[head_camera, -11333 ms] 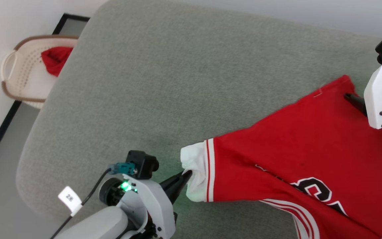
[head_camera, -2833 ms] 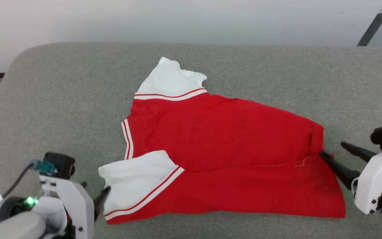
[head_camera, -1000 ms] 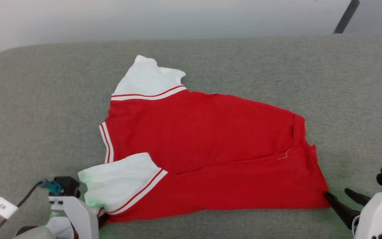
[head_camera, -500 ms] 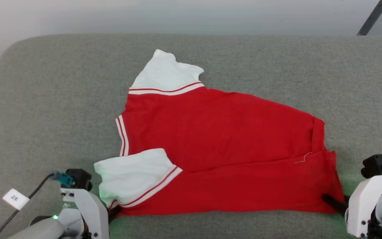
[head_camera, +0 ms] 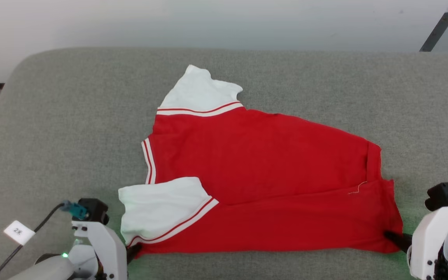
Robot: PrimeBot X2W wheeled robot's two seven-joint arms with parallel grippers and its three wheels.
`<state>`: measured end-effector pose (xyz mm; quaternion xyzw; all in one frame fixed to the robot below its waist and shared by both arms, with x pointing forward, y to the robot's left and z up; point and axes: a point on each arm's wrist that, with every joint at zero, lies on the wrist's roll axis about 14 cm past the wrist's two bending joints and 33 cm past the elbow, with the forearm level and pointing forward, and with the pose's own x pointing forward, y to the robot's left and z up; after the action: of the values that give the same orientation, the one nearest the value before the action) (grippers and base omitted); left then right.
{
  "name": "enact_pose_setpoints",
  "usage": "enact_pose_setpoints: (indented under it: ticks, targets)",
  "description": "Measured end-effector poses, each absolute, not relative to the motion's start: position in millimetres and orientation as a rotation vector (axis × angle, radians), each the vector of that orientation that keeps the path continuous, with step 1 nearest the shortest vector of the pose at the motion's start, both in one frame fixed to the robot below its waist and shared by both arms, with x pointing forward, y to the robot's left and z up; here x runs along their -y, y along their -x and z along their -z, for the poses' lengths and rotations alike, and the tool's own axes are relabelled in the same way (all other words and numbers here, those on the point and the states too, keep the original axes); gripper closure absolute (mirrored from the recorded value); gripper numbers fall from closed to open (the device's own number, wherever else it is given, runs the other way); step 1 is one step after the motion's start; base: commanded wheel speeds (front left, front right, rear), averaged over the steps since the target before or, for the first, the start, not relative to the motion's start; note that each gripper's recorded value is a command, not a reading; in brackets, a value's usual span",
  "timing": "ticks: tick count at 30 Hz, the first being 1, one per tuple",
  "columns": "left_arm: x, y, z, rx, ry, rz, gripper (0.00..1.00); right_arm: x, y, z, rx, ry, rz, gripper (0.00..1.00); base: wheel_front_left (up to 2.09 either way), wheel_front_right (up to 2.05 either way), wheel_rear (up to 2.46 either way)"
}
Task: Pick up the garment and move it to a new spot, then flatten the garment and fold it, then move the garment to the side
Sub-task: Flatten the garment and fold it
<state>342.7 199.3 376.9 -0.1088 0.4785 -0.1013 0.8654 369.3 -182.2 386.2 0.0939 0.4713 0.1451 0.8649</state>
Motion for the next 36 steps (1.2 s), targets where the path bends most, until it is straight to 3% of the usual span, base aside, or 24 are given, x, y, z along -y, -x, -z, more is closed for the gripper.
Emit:
enact_pose_setpoints:
  ticks: [16, 36]
  targets:
    - [-216.3, -311.8, -423.7, -0.997, 0.164, 0.155, 1.0, 184.9, -324.5, -427.0, -0.987, -0.142, -0.362, 1.0, 0.0, 0.0, 0.0]
    - [-201.4, -261.1, -374.5, -1.229, 0.244, 0.141, 1.0, 171.0, -275.6, -391.3, -1.142, -0.233, -0.345, 1.0, 0.0, 0.0, 0.0]
